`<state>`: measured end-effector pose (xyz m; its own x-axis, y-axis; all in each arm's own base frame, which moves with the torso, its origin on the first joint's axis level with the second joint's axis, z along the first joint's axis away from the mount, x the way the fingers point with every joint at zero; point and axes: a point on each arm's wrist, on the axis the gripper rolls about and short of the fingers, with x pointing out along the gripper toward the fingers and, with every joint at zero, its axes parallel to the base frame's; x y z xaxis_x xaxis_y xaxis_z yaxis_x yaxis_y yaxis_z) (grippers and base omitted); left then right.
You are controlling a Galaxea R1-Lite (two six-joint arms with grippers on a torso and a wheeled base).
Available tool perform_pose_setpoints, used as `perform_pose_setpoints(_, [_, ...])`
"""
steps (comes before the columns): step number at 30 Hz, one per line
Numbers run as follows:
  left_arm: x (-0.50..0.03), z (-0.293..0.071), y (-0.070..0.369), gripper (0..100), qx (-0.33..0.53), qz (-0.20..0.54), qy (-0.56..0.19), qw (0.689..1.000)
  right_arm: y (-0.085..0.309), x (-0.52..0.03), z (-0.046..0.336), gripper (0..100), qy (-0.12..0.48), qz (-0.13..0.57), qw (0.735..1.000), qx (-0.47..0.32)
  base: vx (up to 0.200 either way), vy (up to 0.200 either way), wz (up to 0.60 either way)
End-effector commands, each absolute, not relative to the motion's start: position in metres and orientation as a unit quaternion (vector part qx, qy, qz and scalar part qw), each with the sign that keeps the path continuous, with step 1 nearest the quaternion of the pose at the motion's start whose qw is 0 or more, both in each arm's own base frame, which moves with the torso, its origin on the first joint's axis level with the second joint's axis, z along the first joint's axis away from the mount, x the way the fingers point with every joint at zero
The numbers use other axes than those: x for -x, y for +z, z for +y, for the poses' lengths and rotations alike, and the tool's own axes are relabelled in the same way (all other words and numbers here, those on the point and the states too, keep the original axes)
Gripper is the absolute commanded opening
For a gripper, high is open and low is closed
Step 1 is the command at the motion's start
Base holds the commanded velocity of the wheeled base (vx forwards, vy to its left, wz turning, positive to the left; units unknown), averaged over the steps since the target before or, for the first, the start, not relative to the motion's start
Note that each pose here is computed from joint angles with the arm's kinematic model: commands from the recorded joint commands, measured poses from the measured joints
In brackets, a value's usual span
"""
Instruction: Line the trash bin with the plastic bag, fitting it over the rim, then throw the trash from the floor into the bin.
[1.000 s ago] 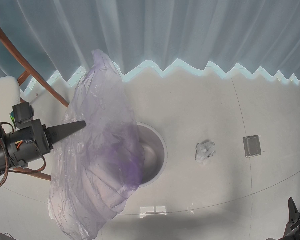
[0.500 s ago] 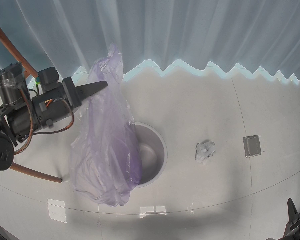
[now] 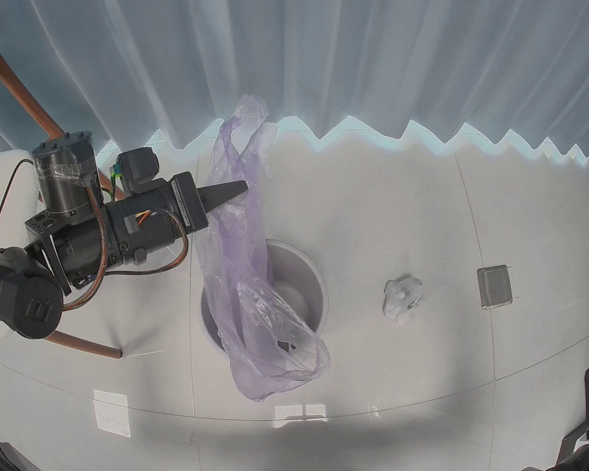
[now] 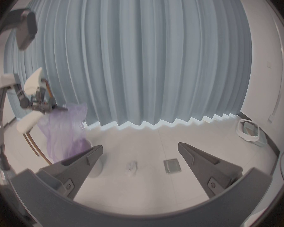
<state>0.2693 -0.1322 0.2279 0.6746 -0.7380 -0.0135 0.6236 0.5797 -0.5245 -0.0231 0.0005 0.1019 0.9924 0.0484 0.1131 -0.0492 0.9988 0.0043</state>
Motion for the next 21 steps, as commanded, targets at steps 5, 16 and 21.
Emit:
perform_pose_setpoints(5, [-0.264,-0.129,0.227,0,0.247,0.110,-0.381,0.884,0.185,-0.044,0.009,100,0.111,0.030,0.977,-0.182,0.000,0.000,0.00])
perform_pose_setpoints(16, [-0.252,-0.125,0.234,0,0.248,0.092,-0.381,0.886,0.163,-0.109,0.029,100,0.210,0.245,0.912,-0.254,0.000,0.000,0.00])
perform_pose_setpoints(21, [-0.245,-0.122,0.238,0,0.248,0.093,-0.390,0.882,0.150,-0.113,0.049,100,0.269,0.311,0.880,-0.237,0.000,0.000,0.00])
